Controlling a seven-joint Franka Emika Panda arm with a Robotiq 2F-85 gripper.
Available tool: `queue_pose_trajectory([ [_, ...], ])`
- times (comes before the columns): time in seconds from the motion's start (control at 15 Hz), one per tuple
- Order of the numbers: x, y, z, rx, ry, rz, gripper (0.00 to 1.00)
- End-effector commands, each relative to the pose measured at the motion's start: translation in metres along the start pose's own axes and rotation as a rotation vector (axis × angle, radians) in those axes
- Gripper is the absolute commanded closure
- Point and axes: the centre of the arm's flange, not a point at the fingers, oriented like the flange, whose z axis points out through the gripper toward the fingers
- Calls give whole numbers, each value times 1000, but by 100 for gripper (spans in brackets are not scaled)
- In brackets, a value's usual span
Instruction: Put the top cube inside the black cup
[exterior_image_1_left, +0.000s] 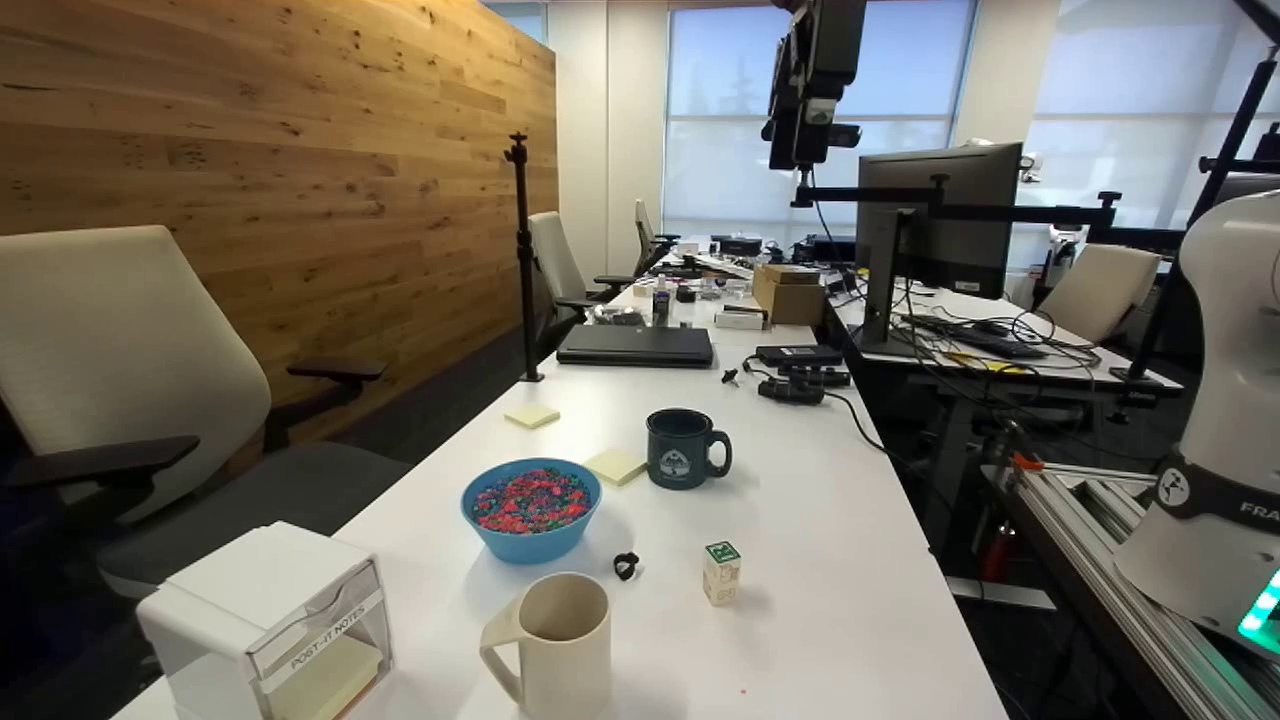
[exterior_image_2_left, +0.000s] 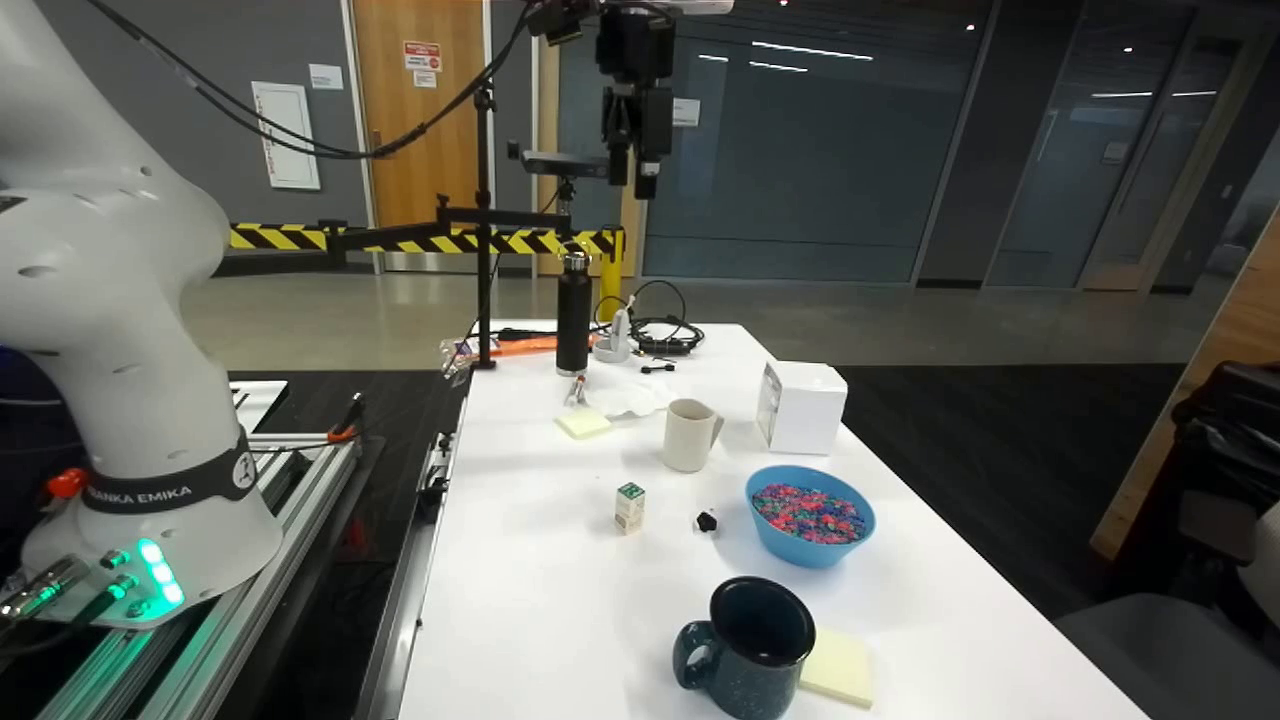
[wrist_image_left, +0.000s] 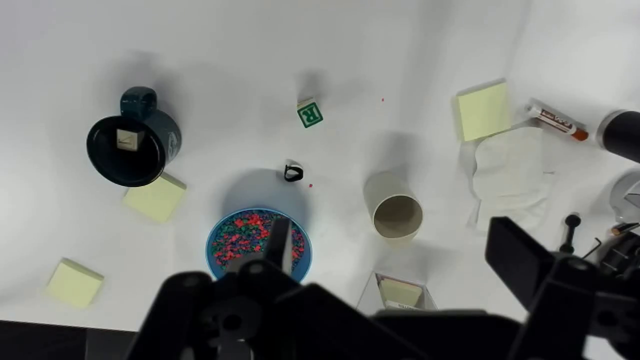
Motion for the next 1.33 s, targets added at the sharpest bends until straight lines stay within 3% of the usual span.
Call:
queue_pose_trajectory([
  [0.0,0,0,0,0,0,0,0],
  [0.13,0,0,0,0,0,0,0],
  [0.67,12,17,5,-31,45,272,0],
  [1.27,19,29,17,-110,31,411,0],
])
